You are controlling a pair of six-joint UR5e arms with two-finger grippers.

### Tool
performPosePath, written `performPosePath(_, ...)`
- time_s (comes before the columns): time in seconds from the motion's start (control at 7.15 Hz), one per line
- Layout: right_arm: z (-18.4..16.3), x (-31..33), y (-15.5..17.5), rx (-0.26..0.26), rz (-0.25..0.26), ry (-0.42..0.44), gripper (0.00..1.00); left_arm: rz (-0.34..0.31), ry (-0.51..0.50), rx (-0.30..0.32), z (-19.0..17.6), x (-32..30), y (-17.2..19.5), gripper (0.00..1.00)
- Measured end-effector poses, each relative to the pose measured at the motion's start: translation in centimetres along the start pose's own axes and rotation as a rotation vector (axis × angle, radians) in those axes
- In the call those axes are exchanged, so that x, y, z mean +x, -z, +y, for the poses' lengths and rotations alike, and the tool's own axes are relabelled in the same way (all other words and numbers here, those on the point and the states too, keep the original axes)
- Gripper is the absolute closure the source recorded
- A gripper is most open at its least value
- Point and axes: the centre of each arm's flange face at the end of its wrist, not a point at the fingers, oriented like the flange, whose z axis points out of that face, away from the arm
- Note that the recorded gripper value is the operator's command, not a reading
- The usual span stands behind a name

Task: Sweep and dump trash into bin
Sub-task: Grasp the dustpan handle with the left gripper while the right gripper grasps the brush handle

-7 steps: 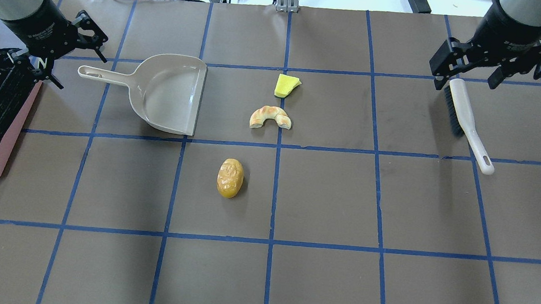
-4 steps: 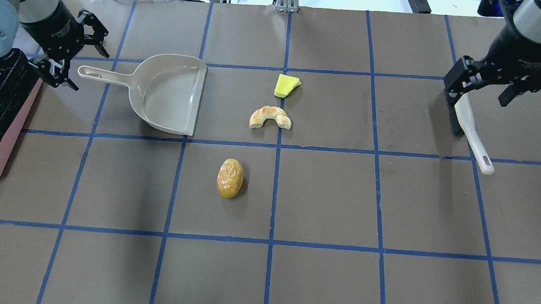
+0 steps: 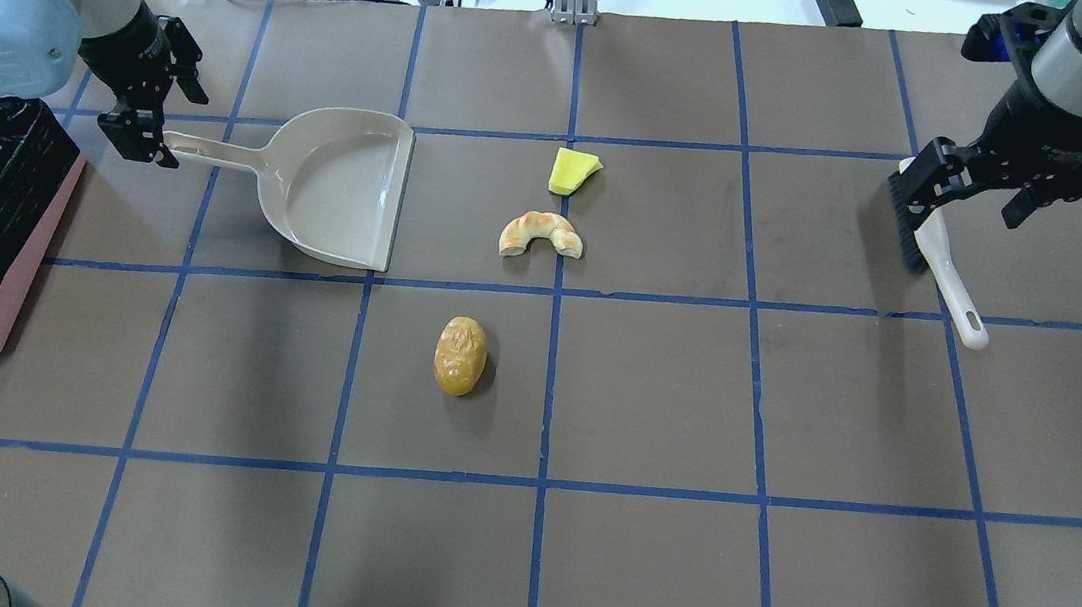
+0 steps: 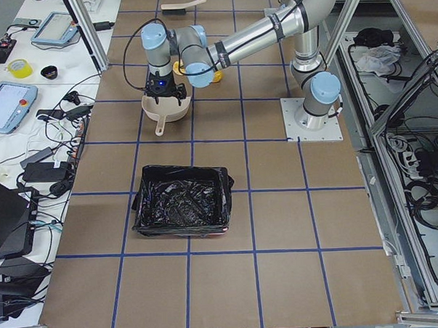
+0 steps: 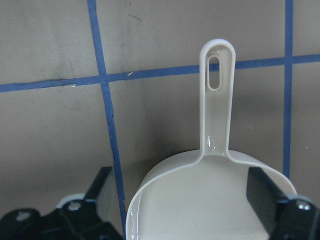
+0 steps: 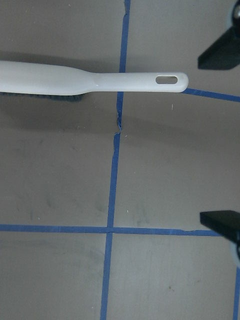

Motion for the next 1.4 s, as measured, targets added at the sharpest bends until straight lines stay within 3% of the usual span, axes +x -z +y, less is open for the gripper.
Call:
performPosePath(0.42, 0.2, 1.6, -4.1, -0.050, -0.020, 0.002, 0.01, -0.006, 0.023, 0.067, -1.1, 1.9, -4.8, 0.10)
performPosePath(0.84, -1.9, 8.0, -9.2, -0.039, -0.005, 0.069, 0.00, -0.008, 0.021, 0.093, -1.5, 3.0, -7.7, 0.10)
performPosePath(1.4, -2.5, 9.4, -13.8, -0.106, -0.022, -0.013, 0.01, 0.011, 0.002, 0.085, -1.6, 3.7, -8.1, 0.21)
